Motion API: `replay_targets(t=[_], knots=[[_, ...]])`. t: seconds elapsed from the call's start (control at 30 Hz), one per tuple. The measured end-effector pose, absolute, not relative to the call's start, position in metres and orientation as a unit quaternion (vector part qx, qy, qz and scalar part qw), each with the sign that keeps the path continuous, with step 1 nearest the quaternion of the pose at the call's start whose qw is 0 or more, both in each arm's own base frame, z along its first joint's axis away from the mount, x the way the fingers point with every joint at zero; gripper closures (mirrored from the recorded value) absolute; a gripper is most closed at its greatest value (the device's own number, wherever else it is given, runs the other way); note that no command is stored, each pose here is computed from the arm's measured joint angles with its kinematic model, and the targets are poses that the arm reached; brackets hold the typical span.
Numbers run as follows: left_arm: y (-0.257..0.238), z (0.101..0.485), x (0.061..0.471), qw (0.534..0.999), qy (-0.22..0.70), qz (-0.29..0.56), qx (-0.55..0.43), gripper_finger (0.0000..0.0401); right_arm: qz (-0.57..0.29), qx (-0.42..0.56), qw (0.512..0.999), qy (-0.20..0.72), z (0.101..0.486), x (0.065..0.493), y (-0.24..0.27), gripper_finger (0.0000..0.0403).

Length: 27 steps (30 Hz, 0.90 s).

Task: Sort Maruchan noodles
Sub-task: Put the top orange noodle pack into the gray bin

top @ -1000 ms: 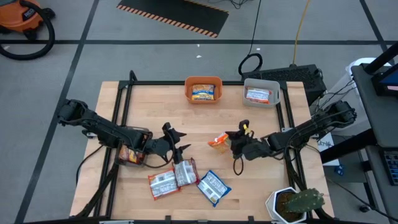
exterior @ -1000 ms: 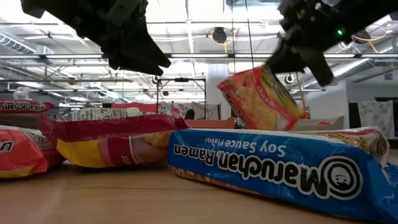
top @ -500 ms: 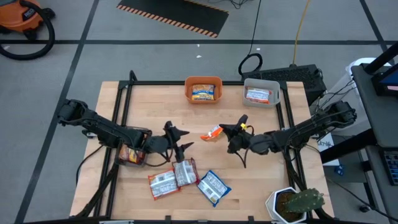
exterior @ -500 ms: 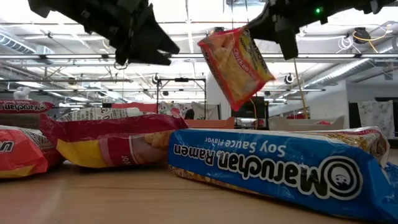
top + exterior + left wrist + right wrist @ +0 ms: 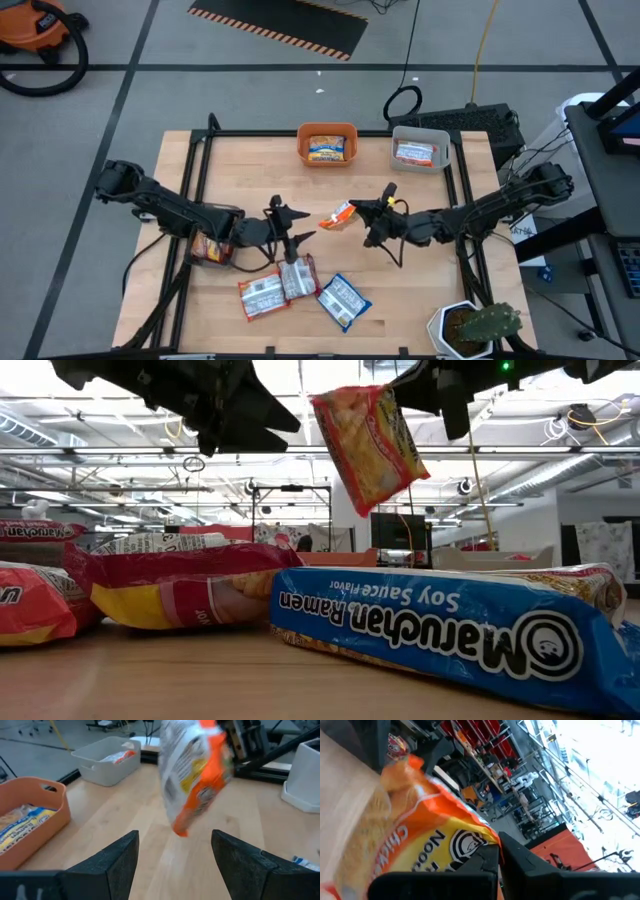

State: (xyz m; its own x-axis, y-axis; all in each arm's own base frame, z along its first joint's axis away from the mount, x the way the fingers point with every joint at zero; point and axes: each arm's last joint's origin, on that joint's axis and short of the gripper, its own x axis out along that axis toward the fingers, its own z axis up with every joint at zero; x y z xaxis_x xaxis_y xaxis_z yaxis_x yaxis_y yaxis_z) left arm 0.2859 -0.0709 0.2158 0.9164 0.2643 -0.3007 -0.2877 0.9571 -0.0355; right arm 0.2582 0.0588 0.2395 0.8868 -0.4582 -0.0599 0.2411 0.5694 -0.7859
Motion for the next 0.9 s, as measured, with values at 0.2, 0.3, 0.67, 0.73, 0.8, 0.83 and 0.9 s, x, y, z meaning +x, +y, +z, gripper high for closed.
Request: replay_targets(t=[0.2,0.3,0.67,0.73,0.8,0.83,0.9], knots=[[-0.072,0.191,0.299,0.975,0.166,0.145,-0.033,0.0135,-0.169,-0.396,0.892,0.136,0.234,0.26,0.056,0.0403],[-0.069,0.179,0.306,0.973,0.17,0.155,-0.035,0.0113,-0.168,-0.404,0.888,0.144,0.232,0.26,0.055,0.0403],[-0.067,0.156,0.325,0.979,0.128,0.149,-0.058,0.0068,-0.176,-0.388,0.89,0.16,0.229,0.261,0.048,0.0403],[-0.064,0.151,0.329,0.979,0.119,0.152,-0.061,0.0068,-0.174,-0.377,0.896,0.159,0.228,0.262,0.046,0.0403],[-0.061,0.146,0.333,0.979,0.113,0.157,-0.063,0.0068,-0.157,-0.364,0.905,0.155,0.227,0.263,0.045,0.0403],[-0.059,0.144,0.336,0.979,0.11,0.159,-0.064,0.0068,-0.15,-0.357,0.909,0.153,0.227,0.263,0.044,0.0403],[-0.058,0.141,0.341,0.978,0.111,0.164,-0.064,0.0068,-0.143,-0.346,0.915,0.151,0.226,0.264,0.043,0.0403]])
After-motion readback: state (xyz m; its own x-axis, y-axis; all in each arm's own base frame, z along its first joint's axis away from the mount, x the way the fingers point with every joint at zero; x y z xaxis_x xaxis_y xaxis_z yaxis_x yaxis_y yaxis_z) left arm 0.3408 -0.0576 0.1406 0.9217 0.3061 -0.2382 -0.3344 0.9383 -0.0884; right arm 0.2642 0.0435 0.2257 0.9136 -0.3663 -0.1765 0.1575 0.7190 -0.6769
